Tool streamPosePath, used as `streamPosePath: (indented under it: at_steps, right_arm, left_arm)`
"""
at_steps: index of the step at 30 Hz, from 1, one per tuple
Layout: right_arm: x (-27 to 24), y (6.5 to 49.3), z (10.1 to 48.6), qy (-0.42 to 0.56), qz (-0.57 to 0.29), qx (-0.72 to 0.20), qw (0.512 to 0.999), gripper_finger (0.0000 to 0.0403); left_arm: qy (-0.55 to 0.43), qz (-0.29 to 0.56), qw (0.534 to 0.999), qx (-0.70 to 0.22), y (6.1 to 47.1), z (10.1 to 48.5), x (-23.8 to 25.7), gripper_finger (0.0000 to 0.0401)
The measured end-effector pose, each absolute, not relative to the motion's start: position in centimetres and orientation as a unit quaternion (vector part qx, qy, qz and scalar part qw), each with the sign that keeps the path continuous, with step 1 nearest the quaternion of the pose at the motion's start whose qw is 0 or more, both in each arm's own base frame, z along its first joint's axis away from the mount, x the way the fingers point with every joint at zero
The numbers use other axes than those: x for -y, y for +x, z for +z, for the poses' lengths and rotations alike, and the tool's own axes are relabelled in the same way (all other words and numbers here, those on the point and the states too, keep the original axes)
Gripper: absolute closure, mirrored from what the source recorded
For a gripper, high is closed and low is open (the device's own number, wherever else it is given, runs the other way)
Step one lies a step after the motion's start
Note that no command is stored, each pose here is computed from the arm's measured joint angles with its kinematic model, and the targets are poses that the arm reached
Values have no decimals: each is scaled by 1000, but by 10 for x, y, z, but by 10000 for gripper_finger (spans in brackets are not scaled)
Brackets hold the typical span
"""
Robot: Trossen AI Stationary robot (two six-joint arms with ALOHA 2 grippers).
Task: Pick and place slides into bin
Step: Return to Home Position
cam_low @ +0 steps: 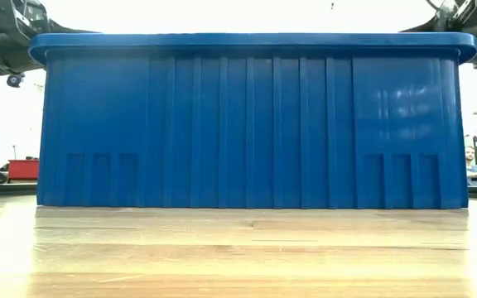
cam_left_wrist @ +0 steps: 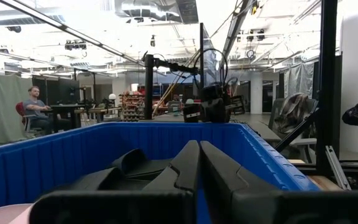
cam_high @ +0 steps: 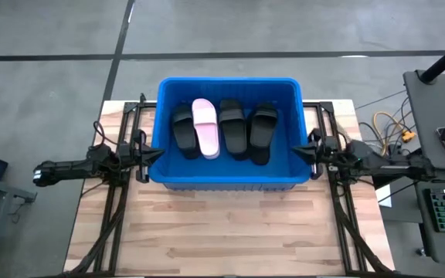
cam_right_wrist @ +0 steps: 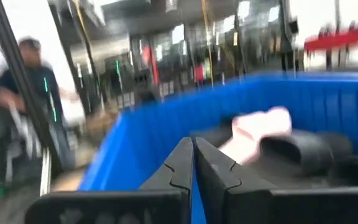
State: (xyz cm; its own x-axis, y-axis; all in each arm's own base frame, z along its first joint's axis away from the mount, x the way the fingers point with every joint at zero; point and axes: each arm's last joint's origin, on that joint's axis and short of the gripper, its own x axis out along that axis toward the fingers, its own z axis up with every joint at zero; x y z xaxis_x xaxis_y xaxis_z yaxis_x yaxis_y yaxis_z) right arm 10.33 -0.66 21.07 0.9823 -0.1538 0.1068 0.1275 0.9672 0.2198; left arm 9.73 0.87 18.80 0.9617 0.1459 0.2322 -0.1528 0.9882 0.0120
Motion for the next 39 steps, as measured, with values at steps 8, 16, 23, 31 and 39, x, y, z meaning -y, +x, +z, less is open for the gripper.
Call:
streamPosePath:
  at_steps: [8, 16, 23, 31, 39]
  right_arm:
    - [7, 106, 194, 55, -75, 129, 987, 394]
    - [6, 107, 192, 34, -58, 107, 992, 394]
    - [5, 106, 193, 9, -44, 118, 992, 394]
    - [5, 104, 198, 32, -40, 162, 985, 394]
    - [5, 104, 199, 57, -37, 169, 983, 394]
  left_arm:
    - [16, 76, 990, 121, 97, 189, -9, 401]
    - [16, 76, 990, 121, 96, 189, -9, 401]
    - [16, 76, 990, 121, 97, 189, -9, 401]
    - [15, 76, 990, 121, 96, 189, -9, 401]
    - [15, 76, 990, 122, 96, 189, -9, 401]
